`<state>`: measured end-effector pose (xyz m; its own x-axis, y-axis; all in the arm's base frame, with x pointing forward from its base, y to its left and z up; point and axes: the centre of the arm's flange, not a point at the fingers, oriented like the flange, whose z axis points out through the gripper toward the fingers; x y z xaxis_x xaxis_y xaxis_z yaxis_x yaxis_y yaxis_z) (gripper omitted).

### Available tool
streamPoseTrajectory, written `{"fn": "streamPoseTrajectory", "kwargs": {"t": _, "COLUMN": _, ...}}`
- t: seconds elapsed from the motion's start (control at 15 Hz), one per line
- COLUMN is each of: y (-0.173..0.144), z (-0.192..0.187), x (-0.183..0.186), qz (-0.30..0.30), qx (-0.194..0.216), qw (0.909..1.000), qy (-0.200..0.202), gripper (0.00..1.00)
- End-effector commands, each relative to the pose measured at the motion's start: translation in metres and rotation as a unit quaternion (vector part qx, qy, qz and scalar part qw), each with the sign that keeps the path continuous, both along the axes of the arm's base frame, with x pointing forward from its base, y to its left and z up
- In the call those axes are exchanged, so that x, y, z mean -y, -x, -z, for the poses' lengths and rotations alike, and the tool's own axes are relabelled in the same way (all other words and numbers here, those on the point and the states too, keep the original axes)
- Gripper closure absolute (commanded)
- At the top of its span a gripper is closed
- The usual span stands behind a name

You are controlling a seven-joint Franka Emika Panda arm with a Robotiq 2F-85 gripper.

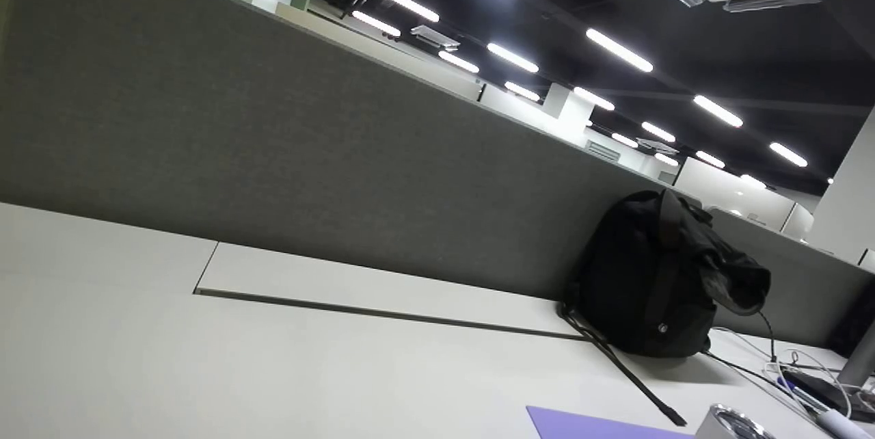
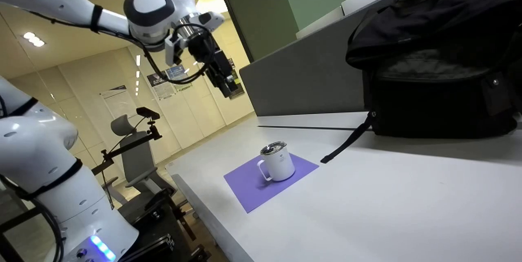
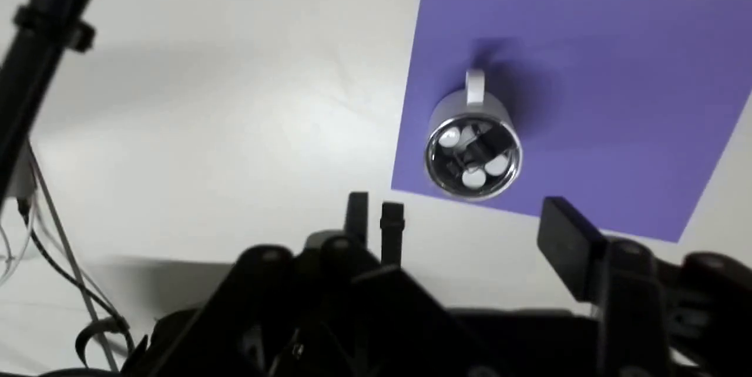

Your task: Open the lid of the travel mug

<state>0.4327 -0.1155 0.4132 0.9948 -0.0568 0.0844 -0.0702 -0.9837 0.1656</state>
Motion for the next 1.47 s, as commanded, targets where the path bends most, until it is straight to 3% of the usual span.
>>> {"fn": "streamPoseTrajectory", "kwargs": {"t": 0.0, "y": -0.057, "z": 0.035, "x": 0.0, "qz": -0.015, "qx": 0.012, "qw": 0.9991, "qy": 0.037, "gripper": 0.55}}
{"fn": "streamPoseTrajectory", "kwargs": {"t": 0.4, "y": -0.078, "z": 0.1, "x": -0.023, "qz": -0.047, "qx": -0.025, "qw": 0.9973, "qy": 0.051, "gripper": 0.95}}
{"fn": "streamPoseTrajectory", "kwargs": {"t": 0.47, "y": -0.078, "z": 0.107, "x": -0.028, "qz": -0.04, "qx": -0.059, "qw": 0.9956, "qy": 0.061, "gripper": 0.99}}
{"fn": "streamPoseTrajectory", "kwargs": {"t": 0.6, "y": -0.075, "z": 0.117, "x": -0.031, "qz": -0.011, "qx": -0.115, "qw": 0.9903, "qy": 0.077, "gripper": 1.0}}
{"fn": "streamPoseTrajectory", "kwargs": {"t": 0.67, "y": -0.063, "z": 0.118, "x": -0.026, "qz": -0.039, "qx": -0.085, "qw": 0.9938, "qy": 0.061, "gripper": 0.99}}
{"fn": "streamPoseTrajectory", "kwargs": {"t": 0.8, "y": -0.064, "z": 0.122, "x": -0.03, "qz": -0.027, "qx": -0.108, "qw": 0.9913, "qy": 0.069, "gripper": 0.99}}
{"fn": "streamPoseTrajectory", "kwargs": {"t": 1.4, "y": -0.065, "z": 0.121, "x": -0.029, "qz": -0.022, "qx": -0.111, "qw": 0.9911, "qy": 0.071, "gripper": 0.99}}
